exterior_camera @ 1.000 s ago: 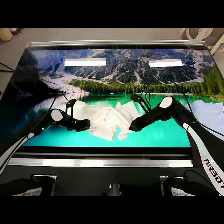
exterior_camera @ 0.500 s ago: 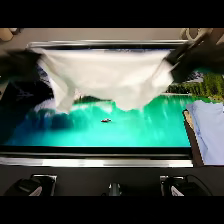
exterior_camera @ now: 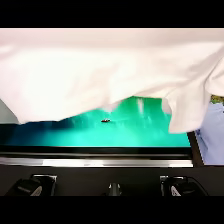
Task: Fold the shirts.
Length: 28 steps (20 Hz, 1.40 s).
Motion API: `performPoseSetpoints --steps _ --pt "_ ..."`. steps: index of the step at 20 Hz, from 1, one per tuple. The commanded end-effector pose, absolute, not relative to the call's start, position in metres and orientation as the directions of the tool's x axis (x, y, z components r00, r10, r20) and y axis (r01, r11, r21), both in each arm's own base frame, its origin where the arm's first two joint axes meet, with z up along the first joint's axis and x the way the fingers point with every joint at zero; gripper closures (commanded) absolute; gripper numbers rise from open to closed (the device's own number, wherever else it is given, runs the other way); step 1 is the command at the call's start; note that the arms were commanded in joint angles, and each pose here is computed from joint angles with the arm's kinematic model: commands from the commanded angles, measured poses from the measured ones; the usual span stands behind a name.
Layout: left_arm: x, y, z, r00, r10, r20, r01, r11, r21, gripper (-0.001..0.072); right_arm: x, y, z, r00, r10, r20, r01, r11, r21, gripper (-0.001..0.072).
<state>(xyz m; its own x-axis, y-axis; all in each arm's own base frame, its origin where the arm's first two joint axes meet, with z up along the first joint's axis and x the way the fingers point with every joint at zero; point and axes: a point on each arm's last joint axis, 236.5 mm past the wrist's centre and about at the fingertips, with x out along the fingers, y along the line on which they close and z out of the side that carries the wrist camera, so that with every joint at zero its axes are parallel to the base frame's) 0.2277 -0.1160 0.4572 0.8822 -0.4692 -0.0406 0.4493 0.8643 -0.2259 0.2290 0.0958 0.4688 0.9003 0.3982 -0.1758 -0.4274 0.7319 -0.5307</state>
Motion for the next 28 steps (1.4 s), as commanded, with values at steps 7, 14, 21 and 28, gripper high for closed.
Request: performPoseSetpoints --steps 7,14,21,28 --pt "0.315 -0.128 0.139 0.534 -0.338 -0.775 0.211 0.941 -0.265 0.0687 0.358 0.096 0.192 0.381 0.289 -0.878 -0.74 0.665 -0.102 0.0691" --pt "0.433 -0.144 0.0 0.342 -0.291 -0.893 0.113 0.957 -0.269 0.0685 0.506 0.129 0.037 0.428 0.368 -0.825 -0.507 0.854 0.117 0.069" --pt "0.457 -0.134 0.007 0.242 -0.44 -0.865 0.035 0.894 -0.446 0.0029 0.516 0.119 0.034 0.399 0.478 -0.782 -0.444 0.847 0.292 0.0081" --pt "0.332 -0.019 -0.024 0.047 -0.444 -0.895 -0.261 0.859 -0.44 0.0166 0.442 -0.019 0.019 0.185 0.474 -0.861 -0.292 0.863 0.412 0.0179"
